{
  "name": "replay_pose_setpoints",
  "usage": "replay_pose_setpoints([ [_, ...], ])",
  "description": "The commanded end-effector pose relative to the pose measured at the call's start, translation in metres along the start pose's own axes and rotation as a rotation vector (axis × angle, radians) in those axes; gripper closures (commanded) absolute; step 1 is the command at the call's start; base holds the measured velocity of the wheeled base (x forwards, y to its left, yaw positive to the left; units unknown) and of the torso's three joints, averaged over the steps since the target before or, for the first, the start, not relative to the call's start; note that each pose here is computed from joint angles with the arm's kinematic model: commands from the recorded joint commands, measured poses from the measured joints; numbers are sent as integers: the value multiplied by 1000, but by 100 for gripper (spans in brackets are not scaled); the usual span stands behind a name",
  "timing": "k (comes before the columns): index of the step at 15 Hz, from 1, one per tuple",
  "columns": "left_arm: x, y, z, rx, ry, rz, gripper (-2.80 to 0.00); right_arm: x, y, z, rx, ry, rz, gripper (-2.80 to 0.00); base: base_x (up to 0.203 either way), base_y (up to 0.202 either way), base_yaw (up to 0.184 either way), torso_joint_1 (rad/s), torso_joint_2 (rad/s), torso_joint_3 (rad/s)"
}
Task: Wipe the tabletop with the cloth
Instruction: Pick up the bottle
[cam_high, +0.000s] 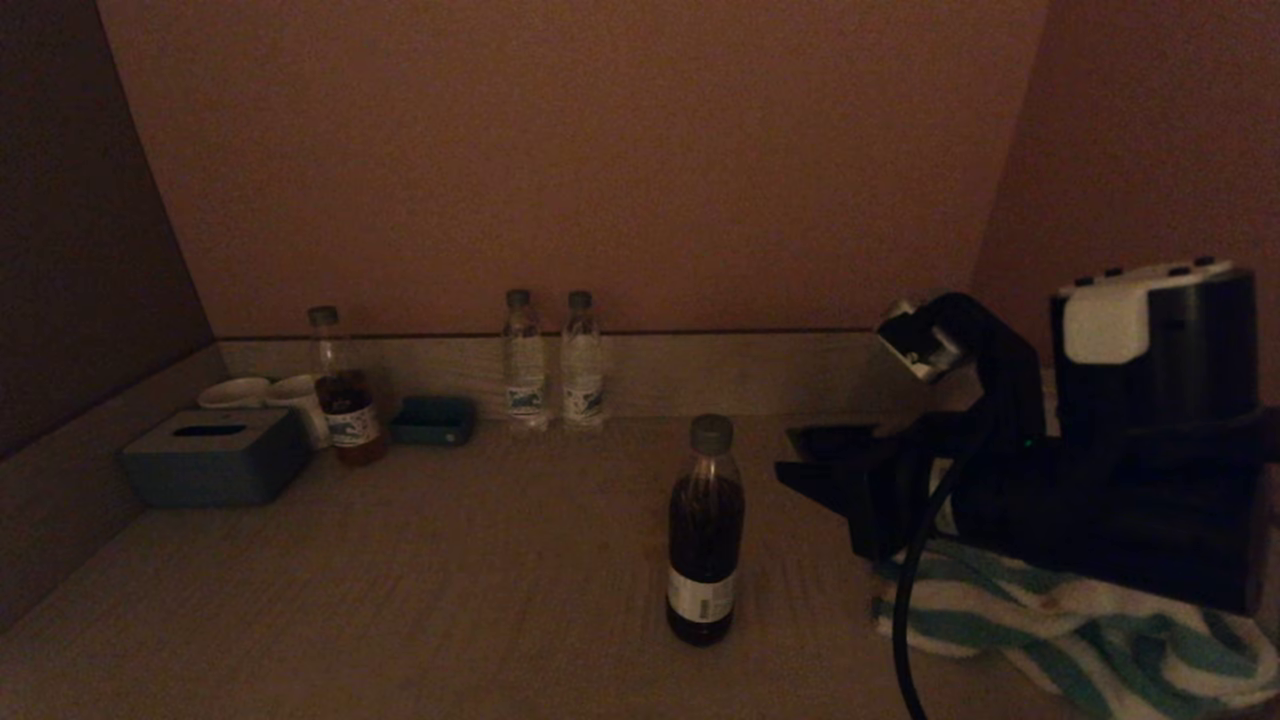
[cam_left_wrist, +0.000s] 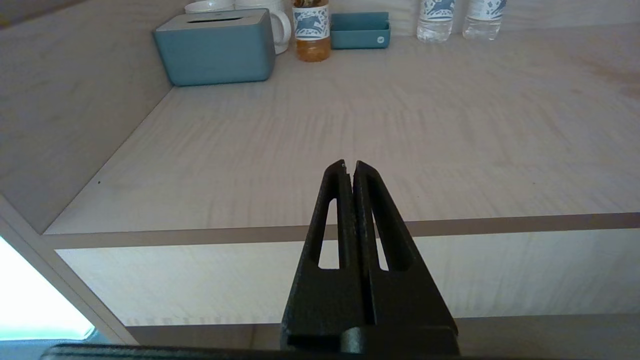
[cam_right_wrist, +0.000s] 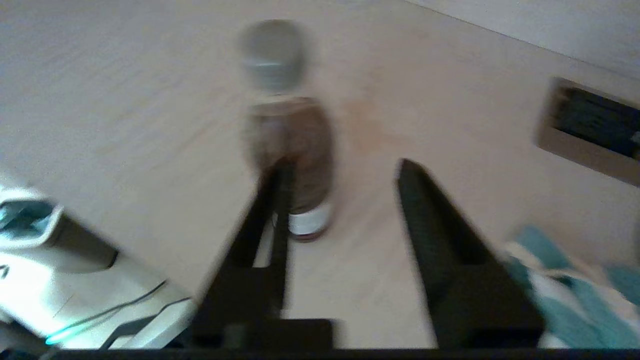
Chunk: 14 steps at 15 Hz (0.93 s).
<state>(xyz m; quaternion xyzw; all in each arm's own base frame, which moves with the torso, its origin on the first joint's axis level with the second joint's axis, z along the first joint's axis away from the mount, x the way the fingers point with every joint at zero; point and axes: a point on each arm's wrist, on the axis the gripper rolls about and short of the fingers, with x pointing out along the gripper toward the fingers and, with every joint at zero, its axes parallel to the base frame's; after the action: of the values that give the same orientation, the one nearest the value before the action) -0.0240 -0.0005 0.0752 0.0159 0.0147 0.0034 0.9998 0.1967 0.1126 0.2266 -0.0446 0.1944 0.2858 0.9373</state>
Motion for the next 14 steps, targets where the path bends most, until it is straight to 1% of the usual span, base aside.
replay_pose_setpoints([
  [1,0,0,0,0,1,0,0,-3,11,1,-22,-11,23,-280,0,0,0,0,0,0],
  [4,0,0,0,0,1,0,0,13,17,-3,-36,26,49,-280,0,0,0,0,0,0],
  [11,0,0,0,0,0,0,0,24,17,0,-35,37,56,-280,0,0,0,0,0,0],
  [14,0,0,0,0,1,-1,0,35,17,7,-32,35,56,-280,0,0,0,0,0,0],
])
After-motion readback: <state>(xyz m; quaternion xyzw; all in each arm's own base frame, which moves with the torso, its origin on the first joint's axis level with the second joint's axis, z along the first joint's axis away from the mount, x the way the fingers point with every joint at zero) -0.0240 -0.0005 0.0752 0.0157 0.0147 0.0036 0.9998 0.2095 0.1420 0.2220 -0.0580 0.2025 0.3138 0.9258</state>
